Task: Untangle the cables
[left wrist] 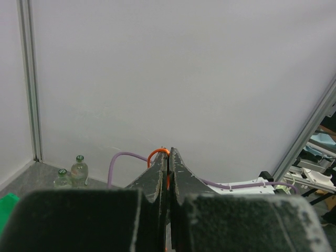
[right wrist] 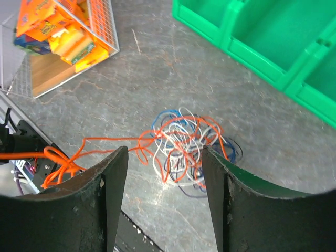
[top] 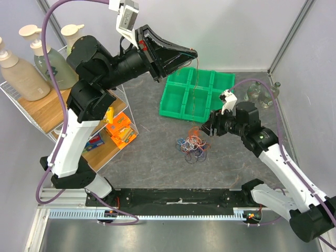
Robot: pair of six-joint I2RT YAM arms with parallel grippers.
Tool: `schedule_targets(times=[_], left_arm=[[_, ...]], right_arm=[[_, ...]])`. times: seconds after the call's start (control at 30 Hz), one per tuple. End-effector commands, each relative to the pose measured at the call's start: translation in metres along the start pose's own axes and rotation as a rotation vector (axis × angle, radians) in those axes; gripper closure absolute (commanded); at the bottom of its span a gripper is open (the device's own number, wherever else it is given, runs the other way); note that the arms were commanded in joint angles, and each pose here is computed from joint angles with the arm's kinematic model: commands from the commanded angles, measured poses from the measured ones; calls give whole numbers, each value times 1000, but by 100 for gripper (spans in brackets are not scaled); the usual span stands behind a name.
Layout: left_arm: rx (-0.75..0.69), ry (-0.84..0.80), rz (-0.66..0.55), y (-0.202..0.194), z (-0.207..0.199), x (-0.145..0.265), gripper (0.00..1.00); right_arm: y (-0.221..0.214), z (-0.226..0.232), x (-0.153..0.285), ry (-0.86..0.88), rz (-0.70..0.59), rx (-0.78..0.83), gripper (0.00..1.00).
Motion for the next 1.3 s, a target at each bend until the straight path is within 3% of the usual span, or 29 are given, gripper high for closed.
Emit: schedule_targets(times=[0.0, 0.17, 0.33, 0.43, 0.57, 0.63, 0.73, 0.77, 0.83, 0.87, 1.03, 1.27], left_arm=[[-5, -50, -36, 15, -19, 9, 98], [-5, -75, -59, 23, -27, 12, 98], [-12, -71, -76, 27, -28, 13, 98], [-33, -62, -121, 41, -34, 20, 98], [-30, -104, -213, 68, -51, 29, 98], [-19, -141, -249, 78, -58, 30, 98], [-24, -191, -289, 94, -72, 33, 98], [-28, -203, -300, 98, -75, 34, 98], [-27, -232, -327, 107, -83, 39, 98], [-28, -241, -341, 111, -86, 42, 98], [-86, -220, -411, 131, -95, 61, 98], [-132, -189, -456, 142, -97, 71, 98]], right_arm=[[21, 10, -11, 82, -130, 79, 34], [15, 37, -28, 269, -142, 50, 35], [-15, 11, -33, 98, -53, 14, 35], [-30, 13, -31, 110, -34, -10, 35], [-50, 29, -49, 244, -32, -172, 36], [-63, 27, -62, 238, -15, -254, 41], [-85, -1, -80, 74, 43, -305, 53], [-92, -12, -82, 8, 68, -318, 64], [-105, -33, -86, -126, 109, -344, 96], [-121, -48, -84, -227, 166, -357, 100], [-165, -134, -14, -893, 401, -353, 100], [-163, -166, 43, -1114, 345, -413, 100]])
Point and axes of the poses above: each gripper's point midway between its finger pads, its own x axis back along the fingers, its own z axis along the line the jaws close on, y = z × x, the point moved 1 cm from there along x, back along the fingers, and after that the axes turned 10 degrees about x, right-handed, at the moved point
